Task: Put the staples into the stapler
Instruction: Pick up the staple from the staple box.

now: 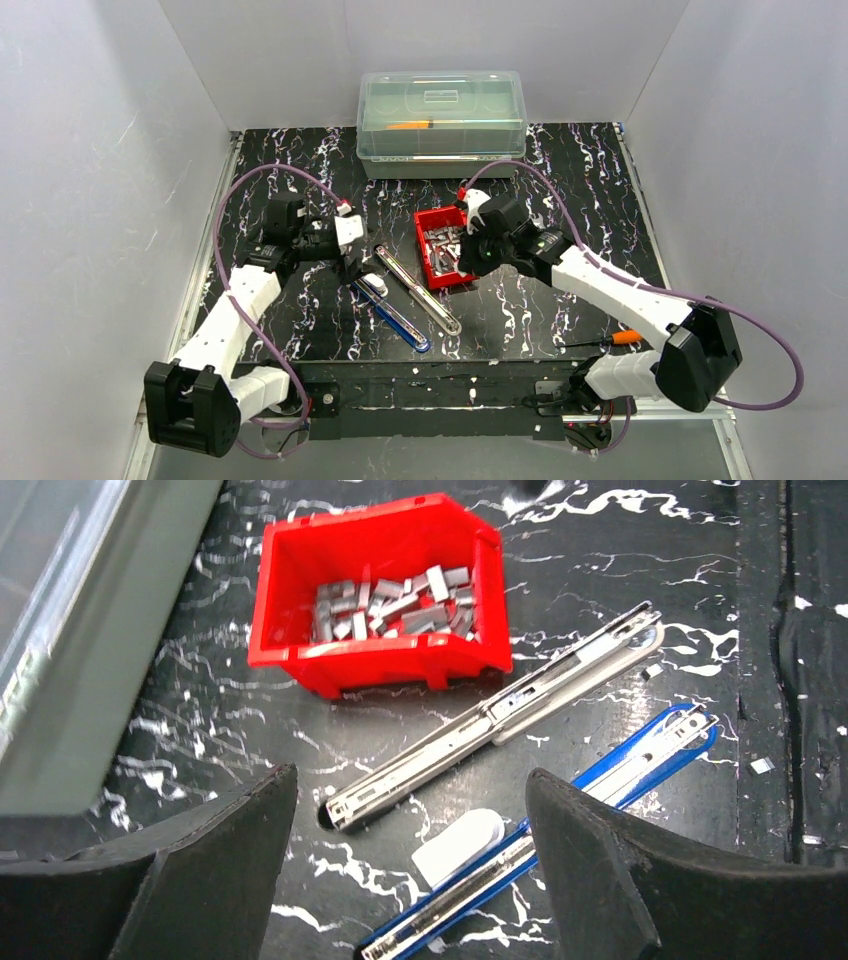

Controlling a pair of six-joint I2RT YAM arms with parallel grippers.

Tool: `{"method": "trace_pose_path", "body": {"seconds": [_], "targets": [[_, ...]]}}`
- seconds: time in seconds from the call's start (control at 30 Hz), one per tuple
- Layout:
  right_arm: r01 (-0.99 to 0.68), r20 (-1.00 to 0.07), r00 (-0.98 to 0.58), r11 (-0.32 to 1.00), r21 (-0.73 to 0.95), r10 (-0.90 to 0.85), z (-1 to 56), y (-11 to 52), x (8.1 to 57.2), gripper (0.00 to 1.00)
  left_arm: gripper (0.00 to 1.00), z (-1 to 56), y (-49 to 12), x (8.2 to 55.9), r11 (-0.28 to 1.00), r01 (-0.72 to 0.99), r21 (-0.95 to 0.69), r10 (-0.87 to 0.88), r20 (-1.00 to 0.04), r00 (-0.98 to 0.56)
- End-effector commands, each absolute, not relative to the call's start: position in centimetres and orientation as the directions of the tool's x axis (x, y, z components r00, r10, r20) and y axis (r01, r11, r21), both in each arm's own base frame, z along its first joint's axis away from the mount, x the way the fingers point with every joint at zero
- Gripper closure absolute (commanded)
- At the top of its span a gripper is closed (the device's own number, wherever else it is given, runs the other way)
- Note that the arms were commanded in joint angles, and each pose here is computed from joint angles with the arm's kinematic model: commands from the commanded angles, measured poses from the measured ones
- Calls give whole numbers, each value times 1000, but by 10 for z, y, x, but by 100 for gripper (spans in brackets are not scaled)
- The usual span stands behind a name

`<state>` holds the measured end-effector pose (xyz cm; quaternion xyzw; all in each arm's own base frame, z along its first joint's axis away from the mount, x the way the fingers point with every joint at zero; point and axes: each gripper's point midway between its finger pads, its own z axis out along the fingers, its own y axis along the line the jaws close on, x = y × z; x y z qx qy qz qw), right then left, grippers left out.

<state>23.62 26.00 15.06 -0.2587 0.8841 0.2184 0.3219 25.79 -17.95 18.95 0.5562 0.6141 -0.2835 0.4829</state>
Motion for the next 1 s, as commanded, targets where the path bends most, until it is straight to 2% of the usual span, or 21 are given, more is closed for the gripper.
{"method": "trace_pose_path", "body": {"seconds": [0.0, 0.13, 0.27, 0.4, 0.5, 0.6, 0.7, 0.83, 0.97], "targets": [[-687, -707, -647, 619, 380, -284, 186, 296, 225, 87, 15, 216, -197, 236, 45, 931, 363, 323, -887, 330], [-725, -692, -659, 495, 479, -295, 211, 322, 222, 89, 13, 234, -206, 230, -80, 800, 594, 267, -761, 592], [-715, -659, -693, 396, 577, -292, 223, 334, 218, 89, 13, 240, -207, 230, -153, 599, 786, 232, -560, 795], [-683, -639, -730, 305, 664, -244, 235, 335, 217, 88, 13, 243, -208, 225, -192, 446, 874, 189, -413, 891], [-645, -605, -764, 265, 717, -223, 240, 337, 216, 88, 13, 241, -211, 217, -209, 372, 904, 150, -347, 926], [-617, -572, -781, 456, 641, -251, 209, 313, 226, 90, 13, 236, -209, 213, -214, 372, 903, 164, -342, 925], [-564, -521, -807, 622, 542, -278, 170, 280, 224, 91, 13, 232, -206, 209, -199, 444, 874, 193, -409, 892], [-447, -425, -867, 786, 427, -261, 132, 238, 213, 92, 13, 220, -203, 201, -202, 471, 859, 203, -434, 878], [-354, -418, -881, 895, 273, -221, 124, 203, 216, 92, 13, 213, -201, 198, -204, 514, 833, 228, -470, 853]]}}
